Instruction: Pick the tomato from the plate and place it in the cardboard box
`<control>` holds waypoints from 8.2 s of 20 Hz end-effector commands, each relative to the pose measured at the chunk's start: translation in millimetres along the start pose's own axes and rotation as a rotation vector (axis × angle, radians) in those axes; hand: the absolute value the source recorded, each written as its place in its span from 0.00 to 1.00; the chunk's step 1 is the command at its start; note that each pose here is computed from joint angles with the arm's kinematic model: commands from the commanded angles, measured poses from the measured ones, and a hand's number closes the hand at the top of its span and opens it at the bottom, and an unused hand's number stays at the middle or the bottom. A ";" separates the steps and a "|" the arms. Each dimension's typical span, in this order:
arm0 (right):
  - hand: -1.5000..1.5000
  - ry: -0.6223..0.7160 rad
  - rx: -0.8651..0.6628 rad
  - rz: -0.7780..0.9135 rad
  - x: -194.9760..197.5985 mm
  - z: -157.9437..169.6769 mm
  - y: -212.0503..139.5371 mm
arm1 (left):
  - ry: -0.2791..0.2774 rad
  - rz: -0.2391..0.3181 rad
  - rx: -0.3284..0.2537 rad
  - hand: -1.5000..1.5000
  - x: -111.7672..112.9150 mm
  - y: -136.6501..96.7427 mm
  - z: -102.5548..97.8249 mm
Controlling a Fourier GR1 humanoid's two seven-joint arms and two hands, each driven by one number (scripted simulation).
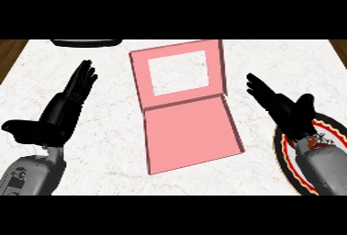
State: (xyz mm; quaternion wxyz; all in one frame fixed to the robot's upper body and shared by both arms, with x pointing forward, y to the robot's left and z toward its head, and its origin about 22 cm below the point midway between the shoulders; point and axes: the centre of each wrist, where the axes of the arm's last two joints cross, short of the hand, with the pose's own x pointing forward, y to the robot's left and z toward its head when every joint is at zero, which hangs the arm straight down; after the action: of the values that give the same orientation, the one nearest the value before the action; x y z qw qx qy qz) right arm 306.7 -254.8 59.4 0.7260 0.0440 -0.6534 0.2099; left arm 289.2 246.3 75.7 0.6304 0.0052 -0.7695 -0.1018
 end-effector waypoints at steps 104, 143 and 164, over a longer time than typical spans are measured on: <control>1.00 -0.259 0.330 1.224 -12.7 17.4 -136.2 | 0.296 -0.230 0.169 0.50 -59.8 2.2 59.0; 1.00 -0.841 0.710 0.664 196.6 -137.6 5.0 | 0.339 -0.233 0.199 0.50 -52.5 30.2 68.6; 0.00 -0.607 0.776 0.713 103.2 -120.1 168.4 | 0.321 -0.240 0.188 0.50 -59.7 29.1 75.1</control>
State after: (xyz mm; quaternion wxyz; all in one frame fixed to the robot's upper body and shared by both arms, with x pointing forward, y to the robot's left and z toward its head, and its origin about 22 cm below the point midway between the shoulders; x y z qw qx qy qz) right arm 375.7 -50.1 128.2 0.3124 0.1294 -0.6825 0.6480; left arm 239.9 290.2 6.4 0.7280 0.1718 -0.6571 -0.0934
